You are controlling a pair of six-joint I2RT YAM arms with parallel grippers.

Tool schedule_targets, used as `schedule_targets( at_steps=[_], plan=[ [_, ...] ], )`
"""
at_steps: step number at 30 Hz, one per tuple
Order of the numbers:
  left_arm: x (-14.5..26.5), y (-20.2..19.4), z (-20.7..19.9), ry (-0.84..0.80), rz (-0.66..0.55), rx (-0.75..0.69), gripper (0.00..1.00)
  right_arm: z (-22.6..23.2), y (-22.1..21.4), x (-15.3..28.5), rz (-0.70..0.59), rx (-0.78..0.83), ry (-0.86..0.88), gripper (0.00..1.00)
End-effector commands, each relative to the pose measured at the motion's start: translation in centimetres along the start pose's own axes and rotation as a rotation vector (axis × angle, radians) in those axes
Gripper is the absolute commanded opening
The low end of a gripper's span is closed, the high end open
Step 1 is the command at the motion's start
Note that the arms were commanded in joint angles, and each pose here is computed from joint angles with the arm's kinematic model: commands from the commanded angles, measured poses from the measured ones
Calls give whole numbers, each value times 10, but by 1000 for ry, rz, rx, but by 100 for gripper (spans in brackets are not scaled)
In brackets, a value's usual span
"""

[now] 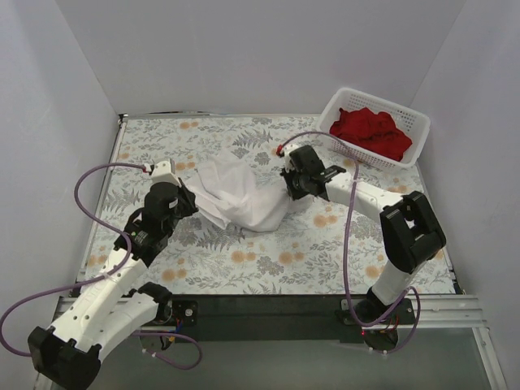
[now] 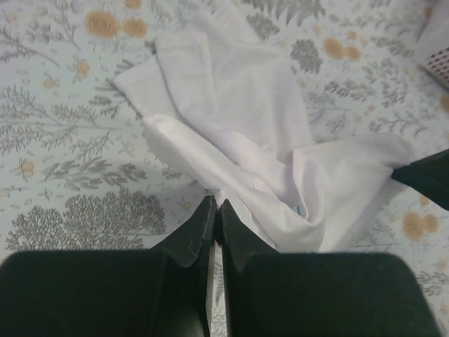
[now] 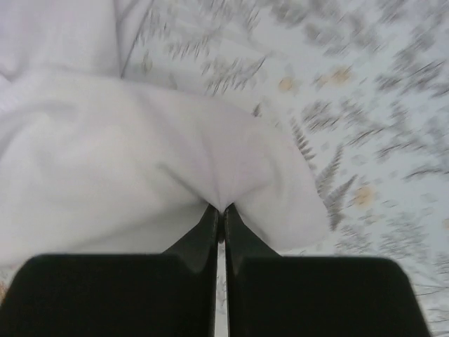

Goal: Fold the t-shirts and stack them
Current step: Flatten the tshirt out

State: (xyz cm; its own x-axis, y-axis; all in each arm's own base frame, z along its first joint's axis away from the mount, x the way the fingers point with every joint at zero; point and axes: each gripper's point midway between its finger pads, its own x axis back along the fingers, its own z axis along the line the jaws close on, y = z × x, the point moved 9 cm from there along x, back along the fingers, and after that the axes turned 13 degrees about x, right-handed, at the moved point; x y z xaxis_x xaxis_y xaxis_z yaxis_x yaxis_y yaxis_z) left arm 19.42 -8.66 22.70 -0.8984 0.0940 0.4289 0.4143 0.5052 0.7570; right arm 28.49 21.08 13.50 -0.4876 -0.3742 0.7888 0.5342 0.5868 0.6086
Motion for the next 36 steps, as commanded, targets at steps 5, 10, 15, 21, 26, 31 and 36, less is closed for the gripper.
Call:
schedule_targets(
  at_steps=[5, 10, 15, 21, 26, 31, 36],
  plan=[
    [43, 95, -71, -238, -152, -36, 0, -100, 117, 138, -389, -12, -380, 1],
    [79, 145, -124, -476, -159, -14, 0, -129, 153, 233, -582, 11, -513, 1],
    [131, 197, -144, -554, -296, 21, 0, -139, 171, 295, -700, 60, -617, 1],
    [135, 203, -141, -490, -330, 63, 0, -145, 199, 287, -761, 122, -534, 1],
    [75, 169, -111, -226, -315, 64, 0, -151, 224, 206, -721, 129, -302, 6],
    [5, 109, -68, -17, -258, 60, 0, -171, 216, 107, -521, 44, -262, 45],
    [-39, 80, -23, 120, -256, 82, 0, -153, 170, 68, -333, -47, -174, 57]
  ],
)
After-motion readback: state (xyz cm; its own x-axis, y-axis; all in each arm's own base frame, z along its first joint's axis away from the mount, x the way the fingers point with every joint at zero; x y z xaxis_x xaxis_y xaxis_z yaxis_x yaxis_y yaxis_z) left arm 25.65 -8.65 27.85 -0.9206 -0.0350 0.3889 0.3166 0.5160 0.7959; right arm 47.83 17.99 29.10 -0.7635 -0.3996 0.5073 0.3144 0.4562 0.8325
